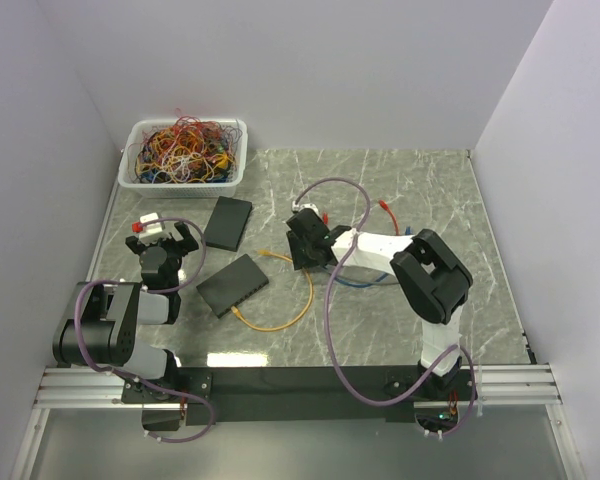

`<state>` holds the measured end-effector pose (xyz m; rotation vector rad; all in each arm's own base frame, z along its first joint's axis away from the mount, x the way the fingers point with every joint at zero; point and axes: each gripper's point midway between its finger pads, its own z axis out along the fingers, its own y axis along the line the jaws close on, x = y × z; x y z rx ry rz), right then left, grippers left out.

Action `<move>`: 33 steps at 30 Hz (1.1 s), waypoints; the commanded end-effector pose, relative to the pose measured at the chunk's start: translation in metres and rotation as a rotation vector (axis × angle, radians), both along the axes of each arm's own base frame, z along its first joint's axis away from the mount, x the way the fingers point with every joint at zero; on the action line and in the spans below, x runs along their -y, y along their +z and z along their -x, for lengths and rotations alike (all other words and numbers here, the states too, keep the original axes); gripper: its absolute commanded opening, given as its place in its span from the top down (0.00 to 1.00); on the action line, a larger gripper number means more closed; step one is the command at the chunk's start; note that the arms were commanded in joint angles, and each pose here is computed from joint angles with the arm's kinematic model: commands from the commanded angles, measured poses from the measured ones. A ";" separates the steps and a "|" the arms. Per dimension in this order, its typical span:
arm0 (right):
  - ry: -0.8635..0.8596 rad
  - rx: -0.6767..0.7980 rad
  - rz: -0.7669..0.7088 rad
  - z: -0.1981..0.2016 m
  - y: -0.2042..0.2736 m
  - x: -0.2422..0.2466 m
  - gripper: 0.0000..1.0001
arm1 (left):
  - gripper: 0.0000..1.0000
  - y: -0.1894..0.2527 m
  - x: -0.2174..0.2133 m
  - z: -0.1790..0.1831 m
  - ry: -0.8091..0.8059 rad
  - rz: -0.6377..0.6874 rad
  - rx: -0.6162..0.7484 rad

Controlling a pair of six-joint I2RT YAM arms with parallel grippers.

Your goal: Insert the plug into the switch port

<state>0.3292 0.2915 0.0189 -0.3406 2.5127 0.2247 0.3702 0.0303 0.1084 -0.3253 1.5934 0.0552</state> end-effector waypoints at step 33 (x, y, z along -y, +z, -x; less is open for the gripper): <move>-0.002 -0.020 -0.005 -0.021 -0.010 -0.002 0.49 | 0.01 0.019 0.004 -0.008 -0.019 -0.007 0.066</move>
